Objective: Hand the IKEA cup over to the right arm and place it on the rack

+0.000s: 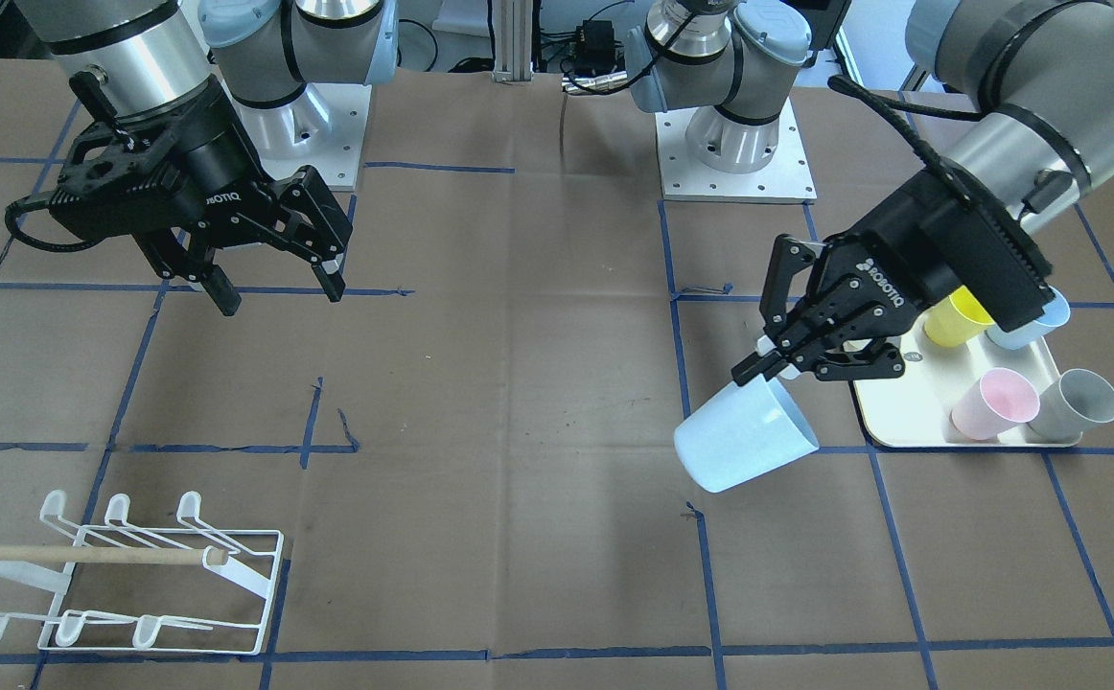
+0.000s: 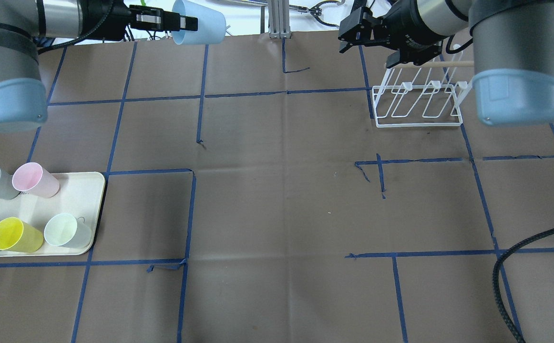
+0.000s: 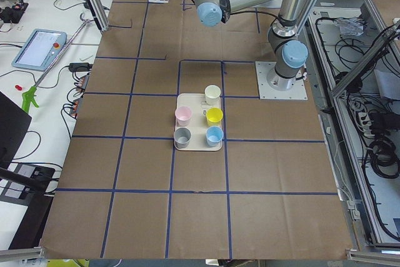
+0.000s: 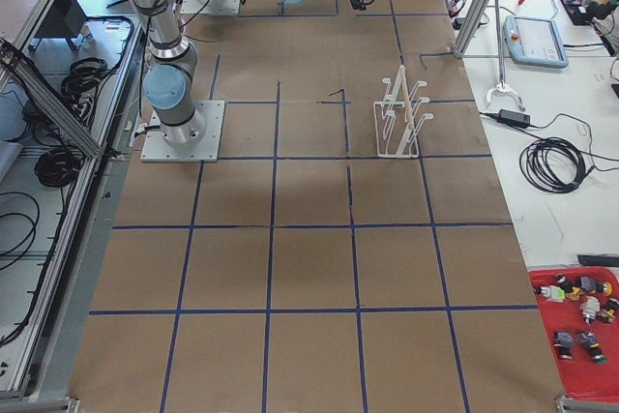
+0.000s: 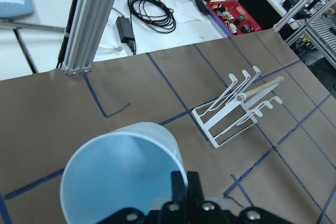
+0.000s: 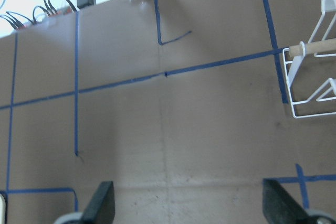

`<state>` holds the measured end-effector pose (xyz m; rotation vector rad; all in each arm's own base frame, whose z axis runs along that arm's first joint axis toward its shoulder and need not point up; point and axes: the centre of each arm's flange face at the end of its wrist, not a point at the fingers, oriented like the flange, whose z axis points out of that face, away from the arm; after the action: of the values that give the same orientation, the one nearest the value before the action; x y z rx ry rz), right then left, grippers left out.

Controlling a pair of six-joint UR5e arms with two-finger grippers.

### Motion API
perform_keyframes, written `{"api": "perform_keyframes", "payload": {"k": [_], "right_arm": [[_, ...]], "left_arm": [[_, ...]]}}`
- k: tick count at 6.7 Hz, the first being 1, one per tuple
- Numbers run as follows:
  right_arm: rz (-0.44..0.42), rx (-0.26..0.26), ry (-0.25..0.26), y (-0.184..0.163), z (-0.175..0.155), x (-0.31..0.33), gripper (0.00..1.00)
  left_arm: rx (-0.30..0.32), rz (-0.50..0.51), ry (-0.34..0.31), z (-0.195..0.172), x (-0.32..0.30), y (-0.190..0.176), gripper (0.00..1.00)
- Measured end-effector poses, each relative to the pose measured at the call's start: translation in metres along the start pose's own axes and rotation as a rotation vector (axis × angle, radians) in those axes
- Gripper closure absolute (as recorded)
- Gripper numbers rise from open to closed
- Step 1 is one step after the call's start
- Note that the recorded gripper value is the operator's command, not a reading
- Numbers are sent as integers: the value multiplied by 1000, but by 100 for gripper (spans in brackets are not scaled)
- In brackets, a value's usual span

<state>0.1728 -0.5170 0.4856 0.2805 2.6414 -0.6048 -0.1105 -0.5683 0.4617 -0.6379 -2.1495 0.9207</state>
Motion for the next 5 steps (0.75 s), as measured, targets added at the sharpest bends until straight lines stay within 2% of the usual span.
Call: {"api": "perform_keyframes", "payload": {"k": [1, 2, 3, 5], "right_arm": [[93, 69, -79, 11, 8, 2, 0], [223, 125, -155, 24, 14, 5, 0], [356, 162, -232, 37, 19, 8, 0], [623, 216, -391, 69, 25, 17, 0]], "left_arm": [[53, 55, 31, 13, 7, 25, 100], [94, 115, 50, 26, 19, 51, 100], [130, 158, 60, 39, 36, 72, 100], [216, 178, 73, 67, 53, 103, 98]]}}
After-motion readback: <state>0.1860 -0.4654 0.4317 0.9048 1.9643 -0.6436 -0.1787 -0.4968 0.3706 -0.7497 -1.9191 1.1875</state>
